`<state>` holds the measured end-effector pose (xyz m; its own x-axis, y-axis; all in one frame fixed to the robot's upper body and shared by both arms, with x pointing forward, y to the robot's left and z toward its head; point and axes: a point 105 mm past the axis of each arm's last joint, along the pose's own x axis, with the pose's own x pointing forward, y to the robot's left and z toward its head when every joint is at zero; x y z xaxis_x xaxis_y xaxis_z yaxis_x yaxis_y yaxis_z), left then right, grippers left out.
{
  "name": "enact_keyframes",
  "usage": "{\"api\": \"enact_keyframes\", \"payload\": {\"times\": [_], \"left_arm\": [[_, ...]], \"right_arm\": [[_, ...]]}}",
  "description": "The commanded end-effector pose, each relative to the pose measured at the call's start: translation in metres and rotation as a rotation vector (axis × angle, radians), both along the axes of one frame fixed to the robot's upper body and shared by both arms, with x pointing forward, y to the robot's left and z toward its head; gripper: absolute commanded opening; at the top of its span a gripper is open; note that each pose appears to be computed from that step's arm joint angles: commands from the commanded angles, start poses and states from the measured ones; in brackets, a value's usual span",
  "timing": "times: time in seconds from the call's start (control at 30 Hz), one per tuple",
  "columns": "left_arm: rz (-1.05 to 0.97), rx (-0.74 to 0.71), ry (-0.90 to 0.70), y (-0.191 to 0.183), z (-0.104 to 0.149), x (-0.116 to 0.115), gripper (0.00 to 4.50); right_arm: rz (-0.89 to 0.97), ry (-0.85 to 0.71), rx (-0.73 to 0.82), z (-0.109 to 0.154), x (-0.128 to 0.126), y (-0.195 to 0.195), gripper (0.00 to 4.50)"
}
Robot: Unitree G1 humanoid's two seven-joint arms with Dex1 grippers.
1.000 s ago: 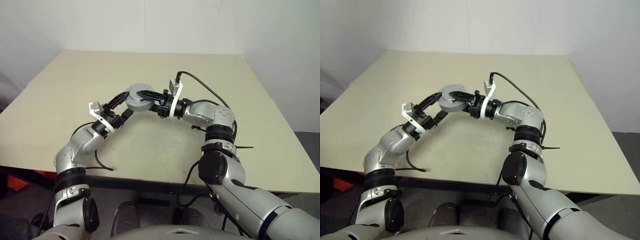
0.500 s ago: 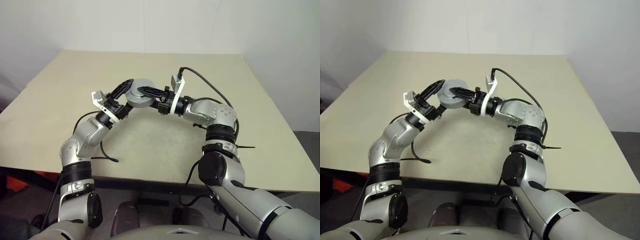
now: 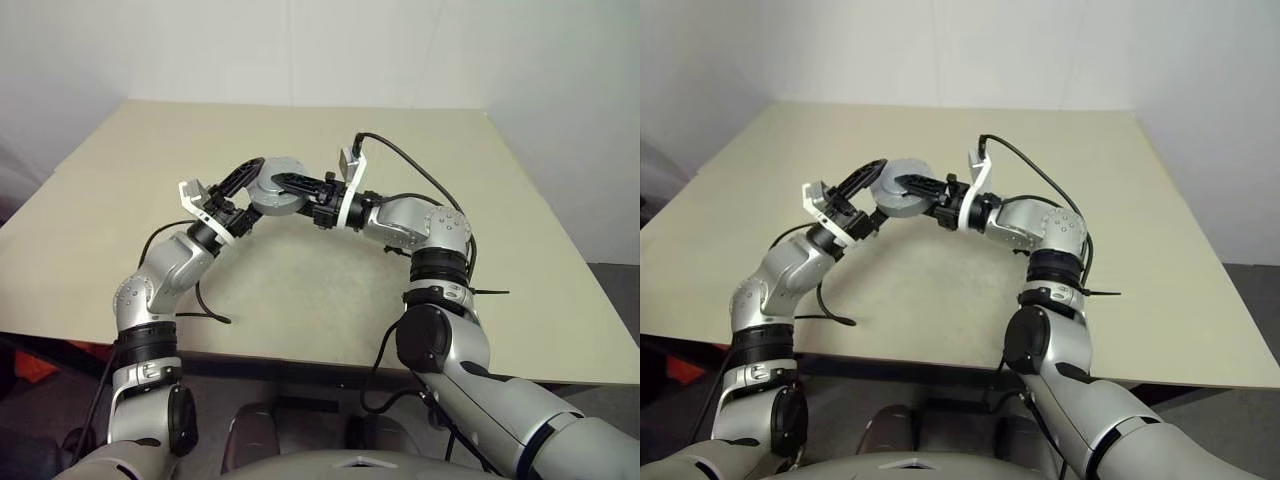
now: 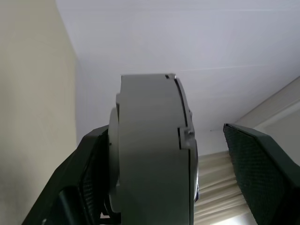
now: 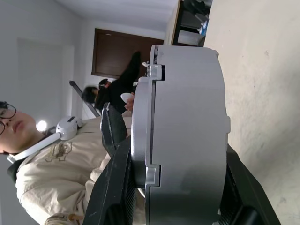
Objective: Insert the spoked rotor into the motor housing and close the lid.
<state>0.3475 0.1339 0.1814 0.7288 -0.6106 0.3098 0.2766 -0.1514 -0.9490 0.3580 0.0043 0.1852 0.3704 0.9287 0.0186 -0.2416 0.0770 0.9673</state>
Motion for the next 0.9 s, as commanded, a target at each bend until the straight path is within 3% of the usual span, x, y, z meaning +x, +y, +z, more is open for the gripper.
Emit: {"api": "enact_keyframes", "payload": {"times": [0.03, 0.47, 0.7, 0.9], "left_arm": [[0.036, -0.026, -0.085, 0.0141, 0.0202, -0.0035, 3.83], [0.027, 0.001, -0.078, 0.0073, 0.0157, -0.0007, 3.83], [0.029, 0.009, -0.075, 0.0062, 0.0147, 0.0019, 2.06], [0.021, 0.015, -0.082, 0.0047, 0.0161, 0.0008, 2.06]], "right_arm": [[-0.011, -0.053, 0.048, 0.0158, 0.0000, -0.0013, 2.04], [-0.012, -0.063, 0.050, 0.0177, 0.0003, 0.0004, 2.04], [-0.019, -0.067, 0.047, 0.0173, 0.0011, -0.0006, 2.04], [-0.023, -0.070, 0.044, 0.0168, 0.0020, -0.0009, 2.04]]}}
